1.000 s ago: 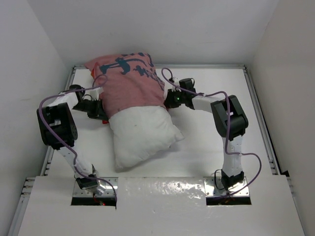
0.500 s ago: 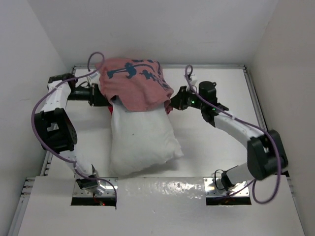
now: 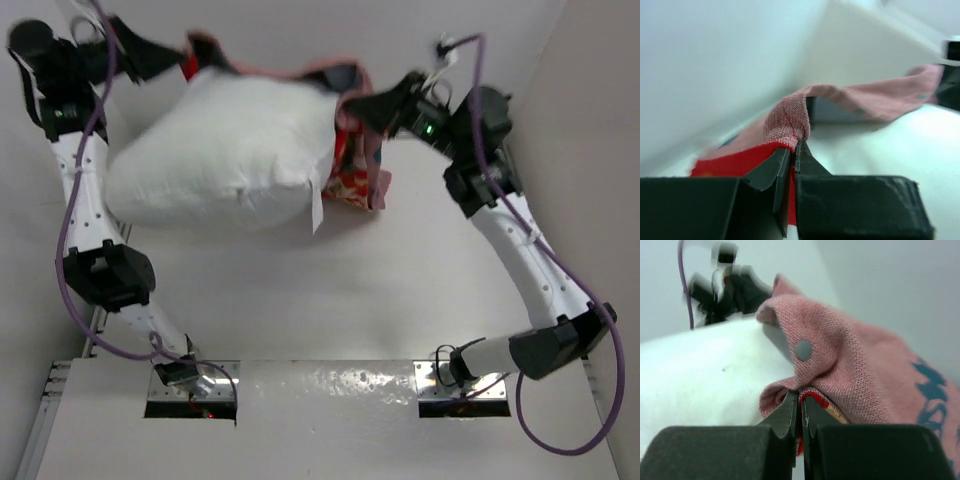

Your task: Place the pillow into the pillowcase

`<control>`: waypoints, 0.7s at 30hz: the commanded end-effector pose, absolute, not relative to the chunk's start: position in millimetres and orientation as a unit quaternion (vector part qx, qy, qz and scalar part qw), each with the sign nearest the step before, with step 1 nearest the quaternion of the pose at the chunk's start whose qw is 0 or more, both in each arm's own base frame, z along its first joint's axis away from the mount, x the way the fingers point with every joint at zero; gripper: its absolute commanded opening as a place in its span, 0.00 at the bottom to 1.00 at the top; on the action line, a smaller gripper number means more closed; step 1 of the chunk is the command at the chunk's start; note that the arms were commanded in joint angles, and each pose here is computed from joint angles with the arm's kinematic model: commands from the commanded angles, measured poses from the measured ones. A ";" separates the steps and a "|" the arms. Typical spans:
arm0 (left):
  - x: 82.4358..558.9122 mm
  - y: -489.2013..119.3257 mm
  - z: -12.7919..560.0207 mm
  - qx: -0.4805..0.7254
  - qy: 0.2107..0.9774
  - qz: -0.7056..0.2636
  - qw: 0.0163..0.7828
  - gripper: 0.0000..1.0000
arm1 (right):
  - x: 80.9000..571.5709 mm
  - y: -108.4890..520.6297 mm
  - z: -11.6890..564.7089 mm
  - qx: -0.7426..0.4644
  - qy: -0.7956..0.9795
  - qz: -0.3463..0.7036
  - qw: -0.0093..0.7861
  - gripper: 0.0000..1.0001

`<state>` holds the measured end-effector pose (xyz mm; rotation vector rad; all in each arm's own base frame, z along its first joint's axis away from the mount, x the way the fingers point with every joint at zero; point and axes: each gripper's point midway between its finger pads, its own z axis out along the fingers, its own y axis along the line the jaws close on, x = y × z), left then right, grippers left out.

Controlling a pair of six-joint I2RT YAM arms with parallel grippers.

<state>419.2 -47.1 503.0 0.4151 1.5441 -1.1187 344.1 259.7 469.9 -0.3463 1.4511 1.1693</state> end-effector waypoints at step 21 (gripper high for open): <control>347.4 16.4 725.2 0.000 0.439 -0.389 0.810 0.00 | 320.8 118.9 735.9 0.040 0.413 0.440 0.796 0.00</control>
